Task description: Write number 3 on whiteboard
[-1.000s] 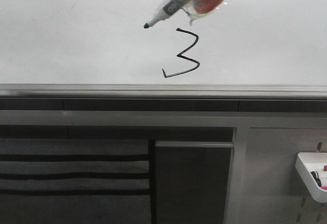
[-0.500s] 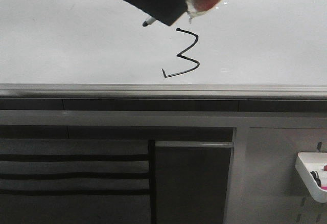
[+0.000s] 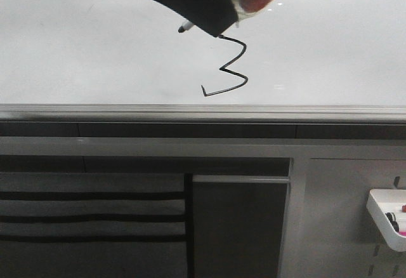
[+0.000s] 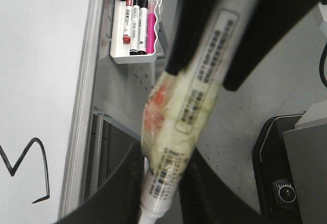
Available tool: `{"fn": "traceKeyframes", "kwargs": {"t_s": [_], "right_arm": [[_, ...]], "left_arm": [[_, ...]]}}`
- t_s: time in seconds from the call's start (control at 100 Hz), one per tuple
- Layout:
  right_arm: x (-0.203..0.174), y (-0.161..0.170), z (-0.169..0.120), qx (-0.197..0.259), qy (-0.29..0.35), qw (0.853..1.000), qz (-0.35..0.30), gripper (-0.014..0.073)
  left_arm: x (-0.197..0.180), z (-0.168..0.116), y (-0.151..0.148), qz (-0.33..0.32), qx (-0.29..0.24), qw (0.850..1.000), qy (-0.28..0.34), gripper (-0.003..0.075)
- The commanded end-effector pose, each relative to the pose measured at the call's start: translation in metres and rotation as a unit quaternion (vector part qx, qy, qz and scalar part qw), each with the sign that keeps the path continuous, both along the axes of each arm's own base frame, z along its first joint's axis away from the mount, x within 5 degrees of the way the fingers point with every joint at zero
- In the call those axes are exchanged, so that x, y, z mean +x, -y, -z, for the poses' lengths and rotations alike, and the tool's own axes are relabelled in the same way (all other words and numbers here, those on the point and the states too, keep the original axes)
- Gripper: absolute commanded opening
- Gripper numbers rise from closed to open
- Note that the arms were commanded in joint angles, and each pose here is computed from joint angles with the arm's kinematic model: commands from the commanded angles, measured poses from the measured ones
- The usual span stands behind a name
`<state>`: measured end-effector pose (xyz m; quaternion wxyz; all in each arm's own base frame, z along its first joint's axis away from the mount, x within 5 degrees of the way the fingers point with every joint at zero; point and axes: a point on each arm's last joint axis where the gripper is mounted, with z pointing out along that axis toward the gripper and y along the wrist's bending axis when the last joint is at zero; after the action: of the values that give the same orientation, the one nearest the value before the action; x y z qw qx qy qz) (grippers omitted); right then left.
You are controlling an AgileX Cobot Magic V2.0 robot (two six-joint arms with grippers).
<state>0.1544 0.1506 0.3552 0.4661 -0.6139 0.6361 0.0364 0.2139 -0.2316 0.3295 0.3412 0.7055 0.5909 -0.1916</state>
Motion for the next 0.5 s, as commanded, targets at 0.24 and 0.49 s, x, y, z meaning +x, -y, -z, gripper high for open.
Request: {"fn": "traceKeyframes", "kwargs": {"t_s": [0.24,0.49], "right_arm": [[-0.0018,0.0004,-0.0185,0.044,0.033,0.998,0.002,0.0013],[-0.0015,0.0006,-0.0186,0.047,0.031,0.998,0.005,0.0236]], "left_arm": [[-0.0022,-0.0250,0.0010,-0.025,-0.055,0.998,0.014,-0.0018],[-0.0017,-0.0250,0.0006,-0.026,-0.055,0.998,0.014,-0.0018]]}}
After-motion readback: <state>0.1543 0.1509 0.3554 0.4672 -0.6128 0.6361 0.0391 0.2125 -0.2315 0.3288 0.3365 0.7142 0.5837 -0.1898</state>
